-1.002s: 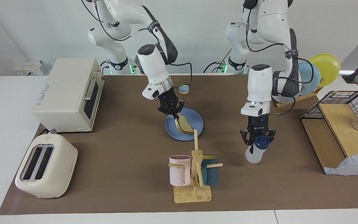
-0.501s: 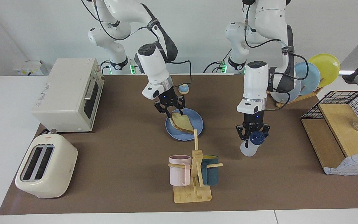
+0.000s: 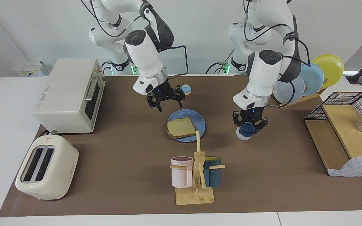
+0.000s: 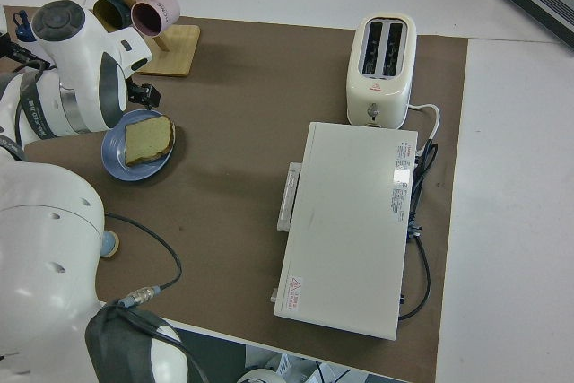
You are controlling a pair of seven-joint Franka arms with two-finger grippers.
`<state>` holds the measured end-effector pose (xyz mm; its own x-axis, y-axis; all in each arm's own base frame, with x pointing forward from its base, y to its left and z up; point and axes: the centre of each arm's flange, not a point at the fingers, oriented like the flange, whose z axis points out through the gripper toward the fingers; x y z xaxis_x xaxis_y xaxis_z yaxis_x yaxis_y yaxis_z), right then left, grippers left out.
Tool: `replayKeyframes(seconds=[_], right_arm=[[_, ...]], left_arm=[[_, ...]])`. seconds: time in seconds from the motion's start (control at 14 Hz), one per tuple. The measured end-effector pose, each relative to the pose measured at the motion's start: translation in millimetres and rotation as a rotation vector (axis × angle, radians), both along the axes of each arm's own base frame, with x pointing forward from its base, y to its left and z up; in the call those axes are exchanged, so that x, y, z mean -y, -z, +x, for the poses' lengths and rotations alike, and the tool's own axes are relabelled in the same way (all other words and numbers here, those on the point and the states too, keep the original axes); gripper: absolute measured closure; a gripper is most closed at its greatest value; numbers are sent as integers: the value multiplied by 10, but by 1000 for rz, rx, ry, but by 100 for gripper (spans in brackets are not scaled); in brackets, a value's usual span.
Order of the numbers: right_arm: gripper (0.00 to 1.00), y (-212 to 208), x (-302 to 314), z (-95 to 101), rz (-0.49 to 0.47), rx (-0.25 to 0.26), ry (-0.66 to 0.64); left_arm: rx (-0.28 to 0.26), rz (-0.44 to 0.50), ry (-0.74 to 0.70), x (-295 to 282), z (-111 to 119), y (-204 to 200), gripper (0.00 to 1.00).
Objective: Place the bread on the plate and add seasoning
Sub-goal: 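Bring the white bottle toward the plate with the left gripper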
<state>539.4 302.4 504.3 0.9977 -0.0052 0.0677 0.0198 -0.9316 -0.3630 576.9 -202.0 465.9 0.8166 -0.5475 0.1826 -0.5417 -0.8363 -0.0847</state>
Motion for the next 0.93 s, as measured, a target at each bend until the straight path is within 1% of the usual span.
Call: replayKeyframes(seconds=[0.07, 0.14, 0.29, 0.43, 0.57, 0.64, 0.72, 0.79, 0.86, 0.93], right_arm=[[0, -168, -72, -17, 75, -51, 6], [0, -331, -130, -38, 144, -88, 8], [0, -556, -190, -76, 208, -117, 30], [0, -664, -214, -123, 225, -152, 84], [0, -674, -285, -199, 220, -197, 113], [0, -671, -429, -298, 215, -231, 134], [10, -673, -492, -343, 213, -253, 160], [21, -675, -545, -382, 216, -282, 192], [24, -688, -582, -406, 237, -322, 229], [24, -710, -605, -419, 260, -357, 264]], left_arm=[[-38, 19, 97, -31, -109, -128, 58], [-77, 29, 192, -54, -240, -270, 58], [-136, 47, 364, -27, -557, -542, 58], [-174, 64, 509, 125, -953, -741, 58], [-218, 85, 662, 283, -1349, -848, 58], [-251, 100, 776, 332, -1572, -889, 58], [-265, 105, 831, 332, -1636, -889, 58], [-268, 107, 862, 338, -1684, -890, 58], [-272, 109, 877, 342, -1724, -870, 58], [-277, 110, 885, 344, -1761, -843, 58]])
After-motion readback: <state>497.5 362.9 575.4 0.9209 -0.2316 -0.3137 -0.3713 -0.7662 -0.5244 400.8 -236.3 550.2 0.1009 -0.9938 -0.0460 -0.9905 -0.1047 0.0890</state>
